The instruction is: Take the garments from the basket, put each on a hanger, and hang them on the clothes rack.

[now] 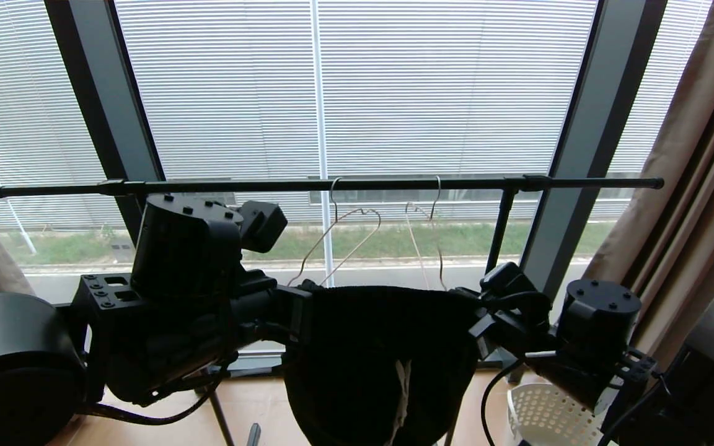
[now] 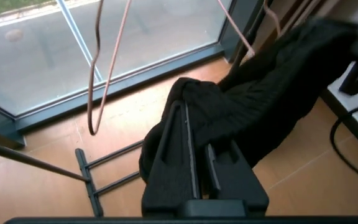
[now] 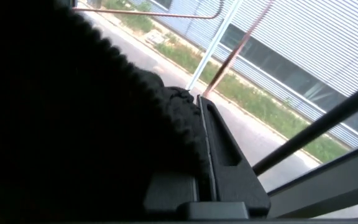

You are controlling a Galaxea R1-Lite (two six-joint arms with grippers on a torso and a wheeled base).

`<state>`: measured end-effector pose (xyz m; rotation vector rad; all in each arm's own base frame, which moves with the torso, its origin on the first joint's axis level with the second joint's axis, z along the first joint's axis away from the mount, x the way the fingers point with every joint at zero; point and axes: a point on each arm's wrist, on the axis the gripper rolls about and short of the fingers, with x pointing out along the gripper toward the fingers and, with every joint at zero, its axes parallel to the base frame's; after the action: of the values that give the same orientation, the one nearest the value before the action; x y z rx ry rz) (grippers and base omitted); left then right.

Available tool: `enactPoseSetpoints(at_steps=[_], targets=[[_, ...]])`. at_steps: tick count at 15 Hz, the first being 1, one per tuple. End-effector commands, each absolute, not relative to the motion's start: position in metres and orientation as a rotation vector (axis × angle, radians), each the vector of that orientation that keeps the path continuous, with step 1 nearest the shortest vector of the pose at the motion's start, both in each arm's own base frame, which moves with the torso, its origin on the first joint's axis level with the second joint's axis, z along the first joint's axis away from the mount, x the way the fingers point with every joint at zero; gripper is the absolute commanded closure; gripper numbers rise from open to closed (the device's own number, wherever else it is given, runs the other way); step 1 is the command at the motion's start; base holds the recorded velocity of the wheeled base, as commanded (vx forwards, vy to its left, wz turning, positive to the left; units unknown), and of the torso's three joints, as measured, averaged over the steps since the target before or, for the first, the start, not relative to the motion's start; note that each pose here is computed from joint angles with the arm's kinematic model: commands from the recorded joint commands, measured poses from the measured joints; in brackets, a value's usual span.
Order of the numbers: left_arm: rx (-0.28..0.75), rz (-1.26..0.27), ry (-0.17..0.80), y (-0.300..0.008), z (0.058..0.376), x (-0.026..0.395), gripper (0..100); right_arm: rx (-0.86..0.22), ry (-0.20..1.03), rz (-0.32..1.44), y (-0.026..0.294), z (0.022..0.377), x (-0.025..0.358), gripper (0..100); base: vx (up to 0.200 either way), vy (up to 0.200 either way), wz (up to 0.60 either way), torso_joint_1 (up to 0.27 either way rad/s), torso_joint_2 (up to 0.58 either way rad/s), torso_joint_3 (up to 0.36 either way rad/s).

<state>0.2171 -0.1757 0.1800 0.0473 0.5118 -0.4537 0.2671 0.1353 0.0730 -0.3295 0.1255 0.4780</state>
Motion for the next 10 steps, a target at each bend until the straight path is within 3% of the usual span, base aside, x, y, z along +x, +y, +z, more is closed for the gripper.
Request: enactPoseSetpoints(at_steps=[1,7,10], targets=[[0.078,-0.455,0.561,-0.178,0.165,0.216,0,-0.313,0.068,0.426,0.122,0.092,0.269,100,0.0,0.0,0.0,0.0,0.0,0.0],[0.118,-0.459,0.57,-0.175,0.16,0.215,0,-0.301,0.011,0.364,0.107,0.111,0.273,100,0.0,0.0,0.0,0.0,0.0,0.0],[0.134,-0.589,0.56,-0.172,0.165,0.207,0,-0.304,0.017,0.363,0.107,0.109,0.272,100,0.0,0.0,0.0,0.0,0.0,0.0]])
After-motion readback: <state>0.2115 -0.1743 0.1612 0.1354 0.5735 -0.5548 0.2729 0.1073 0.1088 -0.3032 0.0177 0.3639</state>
